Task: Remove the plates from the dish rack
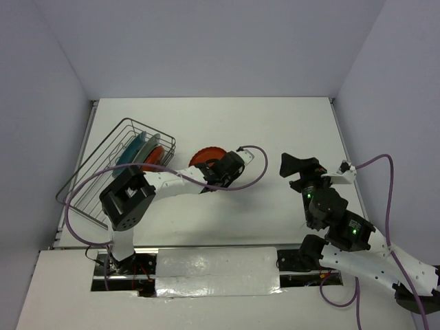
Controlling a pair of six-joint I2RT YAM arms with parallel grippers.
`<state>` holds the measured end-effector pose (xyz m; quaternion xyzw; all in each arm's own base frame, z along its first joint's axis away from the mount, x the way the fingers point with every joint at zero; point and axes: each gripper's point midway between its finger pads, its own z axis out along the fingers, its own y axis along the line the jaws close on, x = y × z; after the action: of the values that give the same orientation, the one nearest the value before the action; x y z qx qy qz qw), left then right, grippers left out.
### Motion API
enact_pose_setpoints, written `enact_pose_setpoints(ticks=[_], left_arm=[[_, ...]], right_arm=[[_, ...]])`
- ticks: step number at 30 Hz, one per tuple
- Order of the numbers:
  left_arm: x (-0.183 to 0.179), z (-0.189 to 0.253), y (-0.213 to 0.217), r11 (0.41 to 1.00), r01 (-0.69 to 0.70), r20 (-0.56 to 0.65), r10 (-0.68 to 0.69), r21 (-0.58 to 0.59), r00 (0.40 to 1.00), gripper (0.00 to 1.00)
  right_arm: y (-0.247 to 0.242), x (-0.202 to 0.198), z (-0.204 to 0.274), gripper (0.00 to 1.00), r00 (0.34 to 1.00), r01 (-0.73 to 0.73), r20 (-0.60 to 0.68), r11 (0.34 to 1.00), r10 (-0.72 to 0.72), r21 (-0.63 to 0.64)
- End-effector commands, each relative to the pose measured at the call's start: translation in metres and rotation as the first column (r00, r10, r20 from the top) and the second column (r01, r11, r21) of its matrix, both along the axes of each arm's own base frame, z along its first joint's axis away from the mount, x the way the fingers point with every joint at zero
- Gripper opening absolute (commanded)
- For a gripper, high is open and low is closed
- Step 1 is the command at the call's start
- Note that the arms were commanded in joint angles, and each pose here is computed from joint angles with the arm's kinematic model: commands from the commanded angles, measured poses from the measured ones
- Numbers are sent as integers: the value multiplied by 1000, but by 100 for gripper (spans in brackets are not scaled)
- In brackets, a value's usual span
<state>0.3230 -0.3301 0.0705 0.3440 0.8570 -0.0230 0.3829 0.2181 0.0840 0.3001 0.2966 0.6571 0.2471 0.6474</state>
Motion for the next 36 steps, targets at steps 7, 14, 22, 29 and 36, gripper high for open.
enact_pose_setpoints(ticks=[7,14,22,29,36], left_arm=[[-7,-5,-21,998,29,9,-29,-50,1000,37],[-17,19,-30,994,64,27,-62,-92,998,48],[-19,193,-22,960,132,204,-82,-246,976,47],[30,301,135,935,-119,257,212,-335,943,47],[13,312,254,903,-338,282,407,-264,869,50]], right_arm=[[2,2,10,95,999,4,33,998,-6,58],[2,1,12,94,999,-6,49,997,2,82],[12,1,16,93,997,-54,69,993,46,109],[26,1,22,92,990,-116,95,984,103,136],[34,-2,27,92,981,-171,114,974,154,150]])
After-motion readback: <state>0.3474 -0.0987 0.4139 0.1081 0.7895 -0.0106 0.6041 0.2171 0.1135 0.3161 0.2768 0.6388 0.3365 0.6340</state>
